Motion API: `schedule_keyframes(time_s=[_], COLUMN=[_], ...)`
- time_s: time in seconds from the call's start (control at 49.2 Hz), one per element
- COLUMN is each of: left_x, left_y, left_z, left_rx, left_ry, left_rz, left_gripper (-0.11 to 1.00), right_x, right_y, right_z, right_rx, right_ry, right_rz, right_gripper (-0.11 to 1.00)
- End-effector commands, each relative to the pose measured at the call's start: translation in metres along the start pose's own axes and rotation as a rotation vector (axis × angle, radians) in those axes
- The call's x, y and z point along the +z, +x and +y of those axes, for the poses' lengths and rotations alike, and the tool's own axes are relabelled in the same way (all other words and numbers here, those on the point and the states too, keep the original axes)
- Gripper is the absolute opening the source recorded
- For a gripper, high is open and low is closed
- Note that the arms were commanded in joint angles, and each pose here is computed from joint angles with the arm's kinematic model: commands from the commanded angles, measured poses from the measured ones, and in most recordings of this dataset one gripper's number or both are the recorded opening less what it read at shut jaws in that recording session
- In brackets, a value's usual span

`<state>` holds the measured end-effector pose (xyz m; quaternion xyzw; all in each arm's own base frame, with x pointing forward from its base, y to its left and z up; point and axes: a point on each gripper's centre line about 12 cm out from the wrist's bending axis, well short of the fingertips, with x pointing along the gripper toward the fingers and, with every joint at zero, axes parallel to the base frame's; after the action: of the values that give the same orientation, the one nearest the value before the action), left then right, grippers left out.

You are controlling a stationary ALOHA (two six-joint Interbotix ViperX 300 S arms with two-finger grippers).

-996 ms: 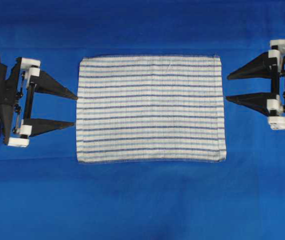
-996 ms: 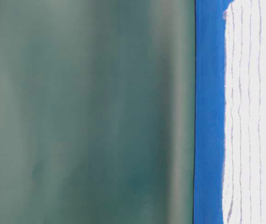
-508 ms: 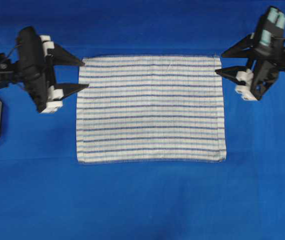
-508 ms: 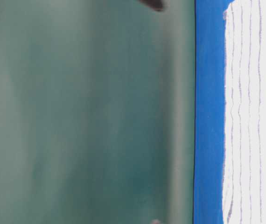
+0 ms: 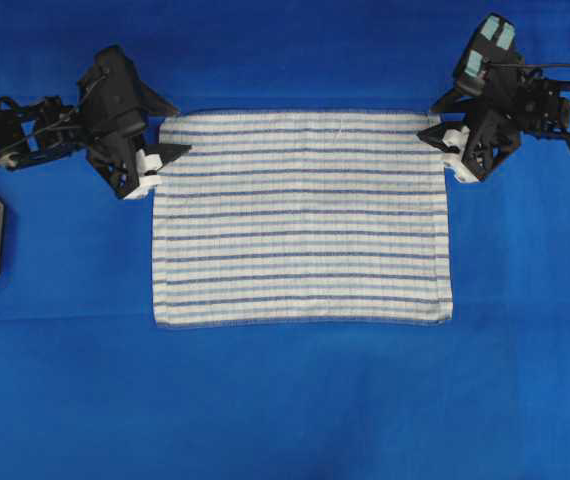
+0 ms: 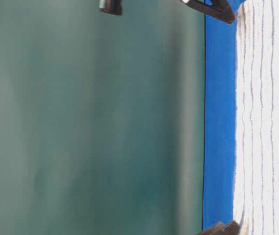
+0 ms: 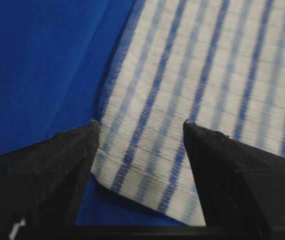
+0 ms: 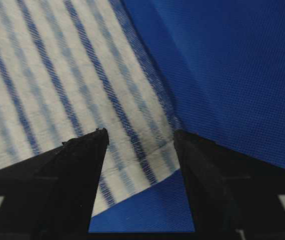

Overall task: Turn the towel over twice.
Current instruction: 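Close both grippers on the far towel corners, then lift the towel high by the far corners with both grippers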

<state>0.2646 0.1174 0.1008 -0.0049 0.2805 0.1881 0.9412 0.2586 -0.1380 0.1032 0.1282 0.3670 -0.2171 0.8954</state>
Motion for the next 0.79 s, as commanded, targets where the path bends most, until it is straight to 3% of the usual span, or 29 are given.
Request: schedule_keyframes(time_s=[0.0,0.325,0.386,0.447,0.508,0.671,0.772], left_x=[0.003,-0.009,-0.012,-0.014,-0.016,-0.018,-0.018], left_y=[0.006,0.021,0.022,0.022,0.022,0.022,0.022], left_z=[0.005,0.017,0.018,0.017,0.017,0.017,0.017], left_rx=[0.016,0.046,0.049,0.047,0.045,0.041,0.041], left_ry=[-0.009,-0.034,-0.038,-0.038,-0.037,-0.037,-0.037], left_rz=[-0.020,0.033,0.049,0.065,0.079,0.097,0.099], left_gripper=[0.63,0.61,0.58,0.48,0.35,0.02,0.01], right_x=[0.006,-0.002,-0.002,-0.003,-0.005,-0.006,-0.005], right_y=[0.006,0.018,0.018,0.018,0.018,0.017,0.017], right_z=[-0.006,-0.010,-0.010,-0.010,-0.010,-0.011,-0.011], right_rx=[-0.006,-0.013,-0.013,-0.012,-0.013,-0.014,-0.015], right_ry=[0.009,-0.002,-0.003,-0.006,-0.008,-0.007,-0.003], right_rz=[-0.021,0.019,0.020,0.020,0.028,0.032,0.029], right_gripper=[0.61,0.60,0.59,0.57,0.49,0.05,0.05])
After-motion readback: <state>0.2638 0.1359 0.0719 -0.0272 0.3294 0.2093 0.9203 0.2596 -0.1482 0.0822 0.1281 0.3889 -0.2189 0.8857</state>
